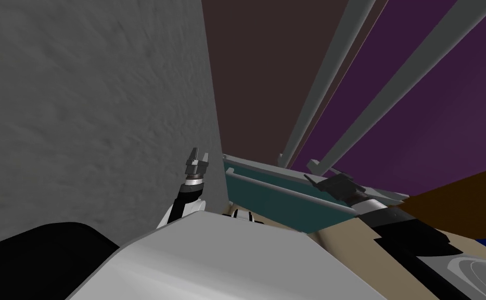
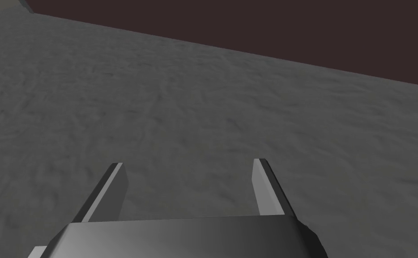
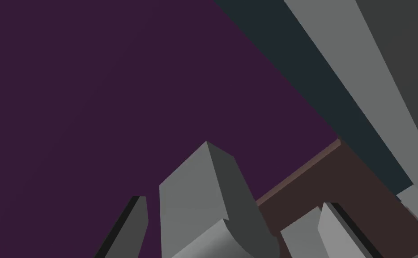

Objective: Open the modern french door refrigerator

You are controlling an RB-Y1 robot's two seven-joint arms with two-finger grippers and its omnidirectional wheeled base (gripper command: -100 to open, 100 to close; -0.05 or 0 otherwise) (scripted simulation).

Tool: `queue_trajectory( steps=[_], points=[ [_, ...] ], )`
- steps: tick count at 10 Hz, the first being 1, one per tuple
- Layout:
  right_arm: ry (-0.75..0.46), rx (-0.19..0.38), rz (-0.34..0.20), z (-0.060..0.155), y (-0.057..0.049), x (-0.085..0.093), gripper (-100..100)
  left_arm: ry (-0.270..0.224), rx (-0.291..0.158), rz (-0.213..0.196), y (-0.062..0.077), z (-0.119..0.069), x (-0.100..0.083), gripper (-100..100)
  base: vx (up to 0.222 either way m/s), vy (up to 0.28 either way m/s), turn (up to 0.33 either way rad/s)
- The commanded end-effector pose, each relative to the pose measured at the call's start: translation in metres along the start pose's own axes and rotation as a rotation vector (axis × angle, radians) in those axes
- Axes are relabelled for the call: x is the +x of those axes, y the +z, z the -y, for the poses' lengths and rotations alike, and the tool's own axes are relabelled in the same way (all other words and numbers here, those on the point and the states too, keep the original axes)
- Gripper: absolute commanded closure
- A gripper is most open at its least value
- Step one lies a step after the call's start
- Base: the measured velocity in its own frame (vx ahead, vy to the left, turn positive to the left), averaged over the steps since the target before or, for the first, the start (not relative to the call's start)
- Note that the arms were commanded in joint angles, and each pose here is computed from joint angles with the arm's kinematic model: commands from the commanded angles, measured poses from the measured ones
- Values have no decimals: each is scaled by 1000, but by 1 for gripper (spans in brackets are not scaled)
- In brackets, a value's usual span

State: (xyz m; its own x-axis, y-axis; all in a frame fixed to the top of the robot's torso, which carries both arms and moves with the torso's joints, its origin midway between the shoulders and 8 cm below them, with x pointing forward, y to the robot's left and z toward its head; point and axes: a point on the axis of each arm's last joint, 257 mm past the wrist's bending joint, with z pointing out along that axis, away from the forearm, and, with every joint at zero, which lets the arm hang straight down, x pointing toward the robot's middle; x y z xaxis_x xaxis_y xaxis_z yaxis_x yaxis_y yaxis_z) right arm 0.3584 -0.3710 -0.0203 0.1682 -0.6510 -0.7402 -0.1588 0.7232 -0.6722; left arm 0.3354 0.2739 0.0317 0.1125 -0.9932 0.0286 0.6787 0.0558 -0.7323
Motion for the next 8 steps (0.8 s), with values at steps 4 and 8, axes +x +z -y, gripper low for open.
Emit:
queue_trajectory(
  steps=[4,8],
  points=[
    [-4,-40,42,-14,3,-21,100,0,0,0,0,0,0,0,-50,-101,50],
    [0,-153,141,-61,4,-65,100,0,0,0,0,0,0,0,-233,-237,117]
  ],
)
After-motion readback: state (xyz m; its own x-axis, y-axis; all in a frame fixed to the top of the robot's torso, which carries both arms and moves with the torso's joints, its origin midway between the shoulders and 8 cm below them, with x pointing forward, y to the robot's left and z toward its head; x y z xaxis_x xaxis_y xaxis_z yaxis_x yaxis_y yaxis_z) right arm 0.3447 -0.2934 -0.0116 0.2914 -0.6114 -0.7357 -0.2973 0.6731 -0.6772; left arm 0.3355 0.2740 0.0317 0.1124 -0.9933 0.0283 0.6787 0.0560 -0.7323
